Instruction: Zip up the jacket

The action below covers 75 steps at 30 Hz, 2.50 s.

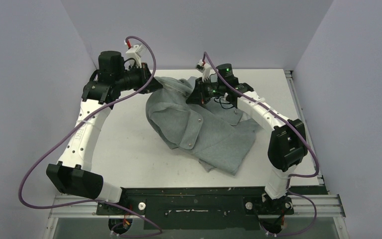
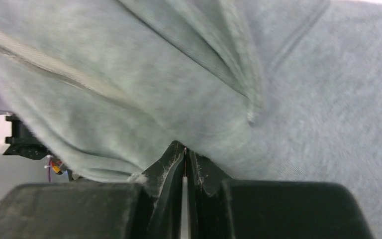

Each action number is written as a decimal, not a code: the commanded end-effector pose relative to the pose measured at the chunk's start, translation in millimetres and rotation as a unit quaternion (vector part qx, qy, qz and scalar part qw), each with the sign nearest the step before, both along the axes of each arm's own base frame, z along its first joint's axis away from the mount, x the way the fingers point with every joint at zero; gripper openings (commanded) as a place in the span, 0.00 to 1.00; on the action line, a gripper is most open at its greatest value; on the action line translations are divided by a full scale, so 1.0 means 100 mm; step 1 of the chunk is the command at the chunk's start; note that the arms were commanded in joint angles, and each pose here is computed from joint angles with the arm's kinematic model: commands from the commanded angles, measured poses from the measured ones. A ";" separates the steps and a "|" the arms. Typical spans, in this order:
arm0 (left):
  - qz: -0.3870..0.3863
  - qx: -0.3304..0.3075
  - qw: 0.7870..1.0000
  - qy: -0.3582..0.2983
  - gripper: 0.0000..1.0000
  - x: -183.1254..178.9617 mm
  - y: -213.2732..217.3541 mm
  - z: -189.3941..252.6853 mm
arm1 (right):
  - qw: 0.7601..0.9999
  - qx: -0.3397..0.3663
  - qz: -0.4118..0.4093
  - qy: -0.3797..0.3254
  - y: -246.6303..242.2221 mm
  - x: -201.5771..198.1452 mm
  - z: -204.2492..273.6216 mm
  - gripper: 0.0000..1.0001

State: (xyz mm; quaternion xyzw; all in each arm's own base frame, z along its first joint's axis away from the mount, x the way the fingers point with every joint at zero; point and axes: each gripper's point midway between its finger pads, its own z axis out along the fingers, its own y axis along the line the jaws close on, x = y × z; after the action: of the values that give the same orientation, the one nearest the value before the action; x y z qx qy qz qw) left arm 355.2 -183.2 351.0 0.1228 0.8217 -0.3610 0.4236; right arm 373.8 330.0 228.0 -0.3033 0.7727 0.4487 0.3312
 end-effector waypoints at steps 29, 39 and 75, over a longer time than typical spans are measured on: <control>0.286 0.075 0.954 -0.052 0.00 0.64 1.28 0.22 | 0.968 -0.169 -0.185 0.019 -1.39 -0.07 -0.34 0.00; 0.333 0.080 0.938 -0.049 0.00 0.67 1.53 0.19 | 0.962 -0.183 -0.198 0.035 -1.62 -0.17 -0.45 0.00; 0.231 -0.017 0.967 -0.111 0.00 0.58 1.16 0.55 | 1.000 0.019 0.000 -0.001 0.37 -0.23 0.60 0.00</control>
State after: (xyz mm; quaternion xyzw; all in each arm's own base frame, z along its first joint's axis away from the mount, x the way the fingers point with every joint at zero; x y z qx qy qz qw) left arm 415.0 -66.5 351.1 -0.0597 0.8212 -0.2353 0.5164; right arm 344.3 352.6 242.4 -0.2919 0.8042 0.4273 0.2924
